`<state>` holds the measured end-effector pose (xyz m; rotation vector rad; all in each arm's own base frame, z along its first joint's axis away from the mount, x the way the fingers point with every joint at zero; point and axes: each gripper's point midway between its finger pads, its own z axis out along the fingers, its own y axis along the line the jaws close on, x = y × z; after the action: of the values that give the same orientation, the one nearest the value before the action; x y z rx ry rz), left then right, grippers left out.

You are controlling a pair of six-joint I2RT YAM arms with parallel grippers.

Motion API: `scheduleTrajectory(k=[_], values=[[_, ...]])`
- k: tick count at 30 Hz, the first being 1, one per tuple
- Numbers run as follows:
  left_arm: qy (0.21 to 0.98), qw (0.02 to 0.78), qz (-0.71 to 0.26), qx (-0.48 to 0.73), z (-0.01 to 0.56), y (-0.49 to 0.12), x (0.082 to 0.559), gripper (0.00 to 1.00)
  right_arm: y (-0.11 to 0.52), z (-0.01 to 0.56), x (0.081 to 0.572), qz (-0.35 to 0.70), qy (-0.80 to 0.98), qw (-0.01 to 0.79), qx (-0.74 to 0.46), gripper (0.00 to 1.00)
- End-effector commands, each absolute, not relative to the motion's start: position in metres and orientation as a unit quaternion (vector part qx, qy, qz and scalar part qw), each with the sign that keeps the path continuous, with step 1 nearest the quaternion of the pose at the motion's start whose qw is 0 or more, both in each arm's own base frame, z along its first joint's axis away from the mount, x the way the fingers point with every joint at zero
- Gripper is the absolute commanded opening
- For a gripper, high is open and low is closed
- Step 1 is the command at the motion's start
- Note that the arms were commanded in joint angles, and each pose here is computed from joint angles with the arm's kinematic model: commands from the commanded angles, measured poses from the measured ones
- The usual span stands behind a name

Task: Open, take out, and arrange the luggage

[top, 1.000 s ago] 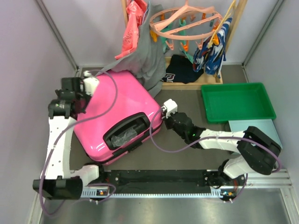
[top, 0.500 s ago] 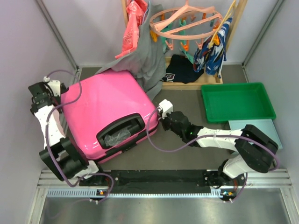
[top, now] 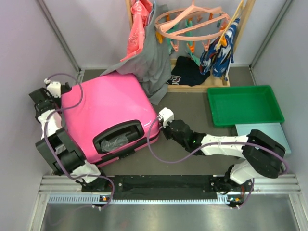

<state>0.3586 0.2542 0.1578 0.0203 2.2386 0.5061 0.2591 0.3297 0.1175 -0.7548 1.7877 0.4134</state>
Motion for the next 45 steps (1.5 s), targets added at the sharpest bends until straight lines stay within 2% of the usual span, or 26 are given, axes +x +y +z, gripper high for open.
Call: scheduleTrajectory(k=[1,3,8,14,17,22,25,27,30,31,32,33,35,38,45], values=[[0.901,0.385,0.02,0.198,0.081,0.106,0.362,0.17,0.38,0.16,0.202,0.287,0.705,0.546,-0.35,0.0],[0.889,0.398,0.019,0.227,0.084,0.089,0.36,0.17,0.379,0.164,0.193,0.296,0.705,0.545,-0.345,0.0],[0.863,0.418,-0.06,0.277,0.088,0.04,0.342,0.18,0.382,0.172,0.161,0.315,0.699,0.541,-0.345,0.0],[0.853,0.442,-0.078,0.266,0.12,0.028,0.335,0.2,0.384,0.178,0.15,0.319,0.696,0.542,-0.345,0.0],[0.851,0.462,-0.078,0.237,0.146,0.03,0.344,0.27,0.387,0.18,0.146,0.33,0.693,0.539,-0.347,0.0],[0.849,0.497,-0.041,0.175,0.22,0.049,0.367,0.52,0.41,0.195,0.144,0.36,0.678,0.538,-0.348,0.0],[0.844,0.505,-0.051,0.175,0.252,0.044,0.365,0.58,0.433,0.198,0.143,0.375,0.671,0.531,-0.356,0.0],[0.842,0.501,-0.064,0.191,0.264,0.036,0.357,0.57,0.442,0.189,0.145,0.371,0.681,0.522,-0.355,0.0],[0.835,0.478,-0.102,0.252,0.272,0.011,0.323,0.5,0.448,0.186,0.152,0.356,0.698,0.517,-0.345,0.0],[0.834,0.448,-0.118,0.298,0.264,0.001,0.299,0.49,0.449,0.188,0.154,0.354,0.699,0.52,-0.341,0.0],[0.817,0.453,-0.128,0.333,0.27,-0.011,0.282,0.48,0.449,0.188,0.154,0.354,0.699,0.52,-0.34,0.0],[0.792,0.452,-0.115,0.393,0.27,-0.015,0.27,0.48,0.449,0.189,0.154,0.353,0.699,0.52,-0.34,0.0],[0.782,0.426,-0.132,0.436,0.262,-0.03,0.228,0.5,0.449,0.189,0.156,0.354,0.7,0.519,-0.341,0.0],[0.767,0.401,-0.127,0.485,0.254,-0.037,0.193,0.52,0.448,0.186,0.161,0.36,0.704,0.508,-0.341,0.0],[0.794,0.332,-0.055,0.506,0.237,-0.007,0.177,0.5,0.446,0.165,0.184,0.341,0.713,0.484,-0.377,0.0]])
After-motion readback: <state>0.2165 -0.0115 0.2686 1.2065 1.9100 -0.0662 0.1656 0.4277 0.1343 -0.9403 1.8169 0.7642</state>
